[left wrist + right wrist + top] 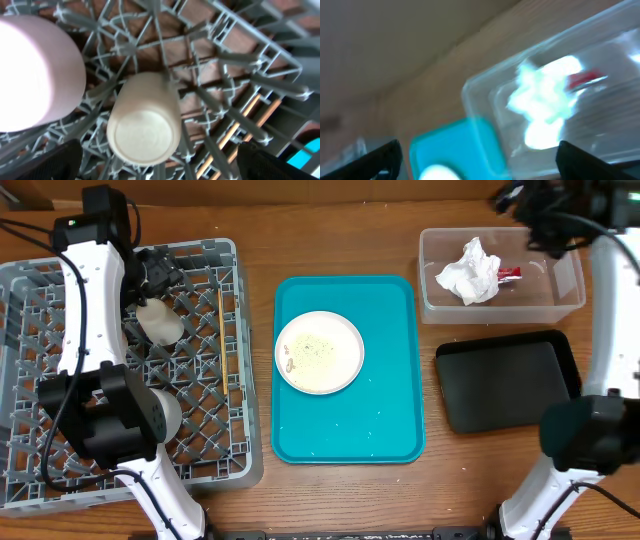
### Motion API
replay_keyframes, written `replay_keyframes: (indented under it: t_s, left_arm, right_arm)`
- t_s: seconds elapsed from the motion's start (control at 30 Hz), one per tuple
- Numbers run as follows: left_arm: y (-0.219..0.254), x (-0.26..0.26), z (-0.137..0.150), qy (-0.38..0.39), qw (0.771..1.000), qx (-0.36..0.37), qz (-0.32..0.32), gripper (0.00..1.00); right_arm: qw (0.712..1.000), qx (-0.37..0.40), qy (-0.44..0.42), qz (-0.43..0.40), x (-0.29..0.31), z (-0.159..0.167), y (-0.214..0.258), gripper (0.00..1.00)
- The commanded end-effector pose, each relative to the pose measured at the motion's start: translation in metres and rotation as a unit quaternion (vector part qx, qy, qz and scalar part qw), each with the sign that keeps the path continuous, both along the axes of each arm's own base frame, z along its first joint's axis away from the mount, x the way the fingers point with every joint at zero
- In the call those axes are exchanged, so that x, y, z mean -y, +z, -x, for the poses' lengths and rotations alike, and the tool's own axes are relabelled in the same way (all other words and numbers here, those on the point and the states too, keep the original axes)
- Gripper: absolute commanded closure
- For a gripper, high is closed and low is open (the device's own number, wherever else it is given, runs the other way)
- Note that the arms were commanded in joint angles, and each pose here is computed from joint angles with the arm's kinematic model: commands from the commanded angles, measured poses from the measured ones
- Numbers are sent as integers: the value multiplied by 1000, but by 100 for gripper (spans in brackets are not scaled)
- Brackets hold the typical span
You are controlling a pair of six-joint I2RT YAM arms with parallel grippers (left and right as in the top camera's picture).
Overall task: Sort waste into correct bins and load items into the dishwasher
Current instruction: 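Reach the right gripper down to the rim of the white rice plate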
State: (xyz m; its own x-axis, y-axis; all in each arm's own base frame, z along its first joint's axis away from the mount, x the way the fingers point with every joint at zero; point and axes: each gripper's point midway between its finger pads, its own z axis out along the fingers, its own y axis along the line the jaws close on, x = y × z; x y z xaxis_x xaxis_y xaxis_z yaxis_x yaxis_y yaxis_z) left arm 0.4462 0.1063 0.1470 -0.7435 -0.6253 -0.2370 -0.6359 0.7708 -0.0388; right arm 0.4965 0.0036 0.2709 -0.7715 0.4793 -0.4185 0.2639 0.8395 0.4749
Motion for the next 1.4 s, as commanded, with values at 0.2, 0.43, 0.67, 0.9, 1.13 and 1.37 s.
replay_keyframes:
  t_s: [0.2,0.43,0.67,0.9,1.13,1.37]
  left_arm:
    - [12,2,-19,3,999,45,6,0]
    - [12,2,-19,3,999,45,6,0]
    - [12,2,-19,3,999,45,6,0]
    - [12,2,-19,3,999,45,6,0]
    - [12,-2,-18,8,999,45,6,0]
    - [12,2,-19,3,999,44,6,0]
  right_arm:
    - [975,-140,159,64,-140,26,-126,96]
    - [958,-220,180,49,-189,57,-189,96]
    - [938,-260,222,49,-222,90,-216,96]
    - [928,-281,237,57,-235,114,-244,96]
    - [928,-298,181,130,-198,113,-259,96]
    - [923,-313,130,185,-160,110,-260,96]
